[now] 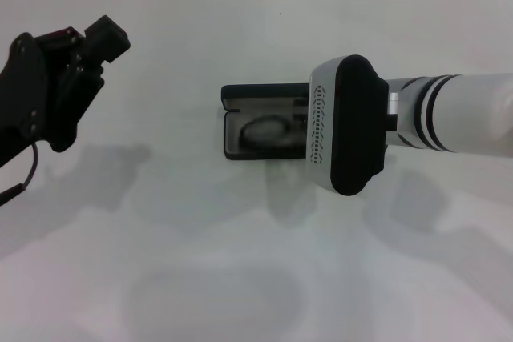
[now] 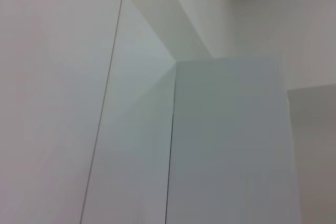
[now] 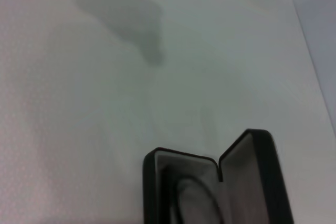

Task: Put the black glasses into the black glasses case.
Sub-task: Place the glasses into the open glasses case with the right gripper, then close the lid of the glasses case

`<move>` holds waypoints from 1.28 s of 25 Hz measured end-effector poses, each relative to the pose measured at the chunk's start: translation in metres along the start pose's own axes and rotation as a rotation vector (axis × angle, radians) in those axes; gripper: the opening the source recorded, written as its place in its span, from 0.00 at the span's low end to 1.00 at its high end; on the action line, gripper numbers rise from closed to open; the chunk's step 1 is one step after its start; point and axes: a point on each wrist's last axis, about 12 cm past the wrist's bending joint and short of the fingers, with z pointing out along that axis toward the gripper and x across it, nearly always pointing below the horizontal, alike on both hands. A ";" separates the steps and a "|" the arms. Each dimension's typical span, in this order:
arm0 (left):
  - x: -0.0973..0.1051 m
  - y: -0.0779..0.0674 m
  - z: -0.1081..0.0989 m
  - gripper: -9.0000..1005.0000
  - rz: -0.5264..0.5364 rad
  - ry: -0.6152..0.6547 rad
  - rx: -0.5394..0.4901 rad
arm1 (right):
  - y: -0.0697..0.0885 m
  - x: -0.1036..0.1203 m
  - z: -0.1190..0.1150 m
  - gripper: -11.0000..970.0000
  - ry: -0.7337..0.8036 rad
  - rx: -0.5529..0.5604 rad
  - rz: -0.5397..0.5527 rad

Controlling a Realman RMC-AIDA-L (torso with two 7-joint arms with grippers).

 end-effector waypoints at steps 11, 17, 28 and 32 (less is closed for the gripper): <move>0.000 0.000 0.000 0.05 0.003 0.000 -0.001 | 0.004 -0.005 -0.005 0.13 -0.022 0.004 0.004; 0.000 0.000 -0.001 0.05 0.003 -0.002 -0.007 | 0.009 -0.008 -0.032 0.14 -0.111 0.040 0.139; -0.007 0.033 0.023 0.05 -0.055 0.100 0.009 | -0.035 0.066 -0.144 0.14 -0.300 0.055 0.700; -0.002 0.056 0.063 0.05 -0.100 0.225 0.062 | -0.035 0.130 -0.200 0.15 -0.325 0.072 0.843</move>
